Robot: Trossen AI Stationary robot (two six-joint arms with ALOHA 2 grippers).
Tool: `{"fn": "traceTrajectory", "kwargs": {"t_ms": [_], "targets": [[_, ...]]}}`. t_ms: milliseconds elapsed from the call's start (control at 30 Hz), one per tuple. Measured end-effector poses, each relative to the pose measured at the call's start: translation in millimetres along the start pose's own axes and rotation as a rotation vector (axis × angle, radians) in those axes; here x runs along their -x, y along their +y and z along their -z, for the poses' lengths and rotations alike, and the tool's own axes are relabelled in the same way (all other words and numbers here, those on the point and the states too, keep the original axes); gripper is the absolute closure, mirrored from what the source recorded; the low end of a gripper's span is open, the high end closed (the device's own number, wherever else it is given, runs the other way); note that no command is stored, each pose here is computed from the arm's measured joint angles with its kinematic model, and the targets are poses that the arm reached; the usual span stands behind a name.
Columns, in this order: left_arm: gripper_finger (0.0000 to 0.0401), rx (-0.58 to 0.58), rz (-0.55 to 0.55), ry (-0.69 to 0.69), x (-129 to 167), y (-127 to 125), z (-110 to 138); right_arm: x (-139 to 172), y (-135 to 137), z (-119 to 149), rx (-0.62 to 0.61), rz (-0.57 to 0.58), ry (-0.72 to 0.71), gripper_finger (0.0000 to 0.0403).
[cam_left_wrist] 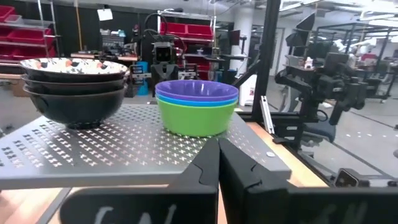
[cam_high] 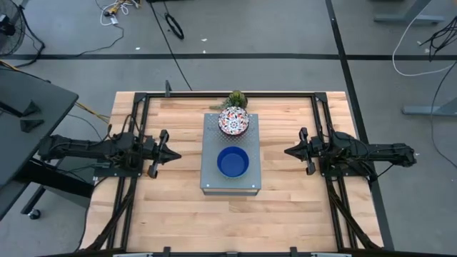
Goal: Pick & Place Mini bowls
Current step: Return to Home Position
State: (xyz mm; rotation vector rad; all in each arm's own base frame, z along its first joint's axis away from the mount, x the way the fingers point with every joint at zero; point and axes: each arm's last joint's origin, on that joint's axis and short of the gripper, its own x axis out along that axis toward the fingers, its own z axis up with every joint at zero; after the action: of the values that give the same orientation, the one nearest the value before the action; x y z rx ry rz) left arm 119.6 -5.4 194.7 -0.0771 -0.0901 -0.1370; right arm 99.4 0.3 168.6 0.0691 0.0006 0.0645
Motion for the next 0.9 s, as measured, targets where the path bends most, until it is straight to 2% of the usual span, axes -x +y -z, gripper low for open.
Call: {"fn": "traceTrajectory", "kwargs": {"t_ms": [233,533,767,900], "targets": [[0.0399,-0.018,0.019,-0.021,5.5,-1.0,2.2,0.0,0.0,0.0,0.0,0.0,0.0,0.0392],[0.04,-0.055,-0.041,-0.036,9.1,0.3,0.8,0.0,0.0,0.0,0.0,0.0,0.0,0.0392],[0.04,-0.055,-0.048,-0.027,12.9,0.3,1.8,0.0,0.0,0.0,0.0,0.0,0.0,0.0392],[0.04,-0.08,-0.069,-0.063,15.0,0.4,-1.7,0.0,0.0,0.0,0.0,0.0,0.0,0.0392]]}}
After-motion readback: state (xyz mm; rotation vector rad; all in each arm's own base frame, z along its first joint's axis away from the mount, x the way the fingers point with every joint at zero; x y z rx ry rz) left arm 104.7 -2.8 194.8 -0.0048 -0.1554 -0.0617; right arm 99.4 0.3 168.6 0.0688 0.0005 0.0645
